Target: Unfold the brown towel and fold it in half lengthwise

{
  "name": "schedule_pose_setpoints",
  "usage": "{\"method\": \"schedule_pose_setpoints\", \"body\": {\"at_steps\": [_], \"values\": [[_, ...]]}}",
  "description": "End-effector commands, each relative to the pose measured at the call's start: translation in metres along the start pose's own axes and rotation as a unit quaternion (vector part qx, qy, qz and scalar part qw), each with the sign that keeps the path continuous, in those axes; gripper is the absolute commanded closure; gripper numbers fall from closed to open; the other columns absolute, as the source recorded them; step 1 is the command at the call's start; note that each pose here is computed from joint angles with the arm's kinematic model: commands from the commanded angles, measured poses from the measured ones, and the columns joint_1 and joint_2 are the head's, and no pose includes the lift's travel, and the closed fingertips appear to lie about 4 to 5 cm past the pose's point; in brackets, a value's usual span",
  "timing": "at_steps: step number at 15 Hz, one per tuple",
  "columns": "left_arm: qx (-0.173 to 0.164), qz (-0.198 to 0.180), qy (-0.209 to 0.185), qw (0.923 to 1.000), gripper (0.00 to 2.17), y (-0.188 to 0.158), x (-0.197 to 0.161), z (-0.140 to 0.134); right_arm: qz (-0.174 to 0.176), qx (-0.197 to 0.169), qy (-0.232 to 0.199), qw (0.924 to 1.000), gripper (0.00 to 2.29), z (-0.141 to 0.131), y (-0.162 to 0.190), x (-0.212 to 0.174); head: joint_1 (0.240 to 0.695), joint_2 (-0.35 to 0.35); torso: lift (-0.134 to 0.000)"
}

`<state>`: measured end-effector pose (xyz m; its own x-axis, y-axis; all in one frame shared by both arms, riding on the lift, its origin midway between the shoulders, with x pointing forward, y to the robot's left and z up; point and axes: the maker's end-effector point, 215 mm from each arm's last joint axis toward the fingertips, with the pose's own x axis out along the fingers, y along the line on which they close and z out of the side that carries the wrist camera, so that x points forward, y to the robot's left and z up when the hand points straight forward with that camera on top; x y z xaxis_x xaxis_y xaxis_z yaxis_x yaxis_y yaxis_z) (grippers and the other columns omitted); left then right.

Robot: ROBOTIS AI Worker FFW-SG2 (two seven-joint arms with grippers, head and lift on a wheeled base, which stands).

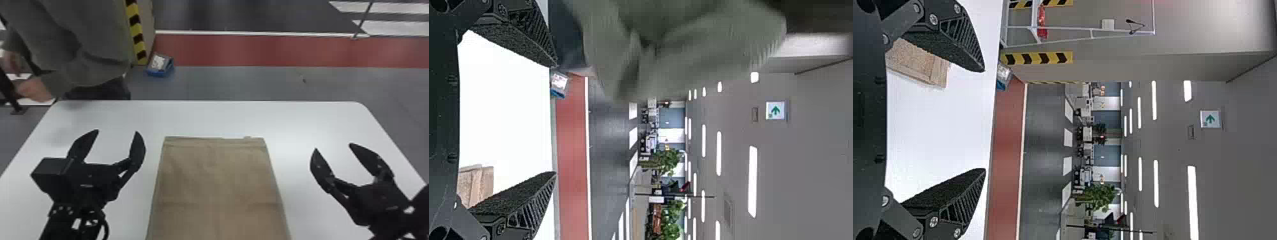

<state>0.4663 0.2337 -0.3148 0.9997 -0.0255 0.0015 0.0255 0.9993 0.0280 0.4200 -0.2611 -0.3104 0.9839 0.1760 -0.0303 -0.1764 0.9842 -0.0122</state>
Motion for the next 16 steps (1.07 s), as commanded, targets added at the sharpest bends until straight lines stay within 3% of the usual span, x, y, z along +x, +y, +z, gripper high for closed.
{"method": "schedule_pose_setpoints", "body": {"at_steps": [1, 6, 11, 16], "values": [[0.000, 0.000, 0.004, 1.0000, 0.12, 0.000, 0.001, -0.005, 0.000, 0.001, 0.001, 1.0000, 0.19, -0.002, -0.001, 0.002, 0.695, -0.034, -0.125], [-0.003, -0.005, 0.001, 1.0000, 0.13, -0.005, 0.003, -0.008, 0.013, -0.001, -0.001, 0.9999, 0.19, -0.005, 0.000, 0.014, 0.695, -0.034, -0.125], [-0.005, -0.015, 0.011, 0.9998, 0.12, -0.020, 0.013, -0.027, 0.043, 0.011, 0.059, 0.9973, 0.19, -0.054, 0.006, 0.049, 0.695, -0.039, -0.125], [-0.009, -0.029, 0.016, 0.9994, 0.12, -0.030, 0.025, -0.036, 0.057, 0.005, 0.053, 0.9969, 0.19, -0.071, 0.011, 0.079, 0.695, -0.040, -0.125]]}}
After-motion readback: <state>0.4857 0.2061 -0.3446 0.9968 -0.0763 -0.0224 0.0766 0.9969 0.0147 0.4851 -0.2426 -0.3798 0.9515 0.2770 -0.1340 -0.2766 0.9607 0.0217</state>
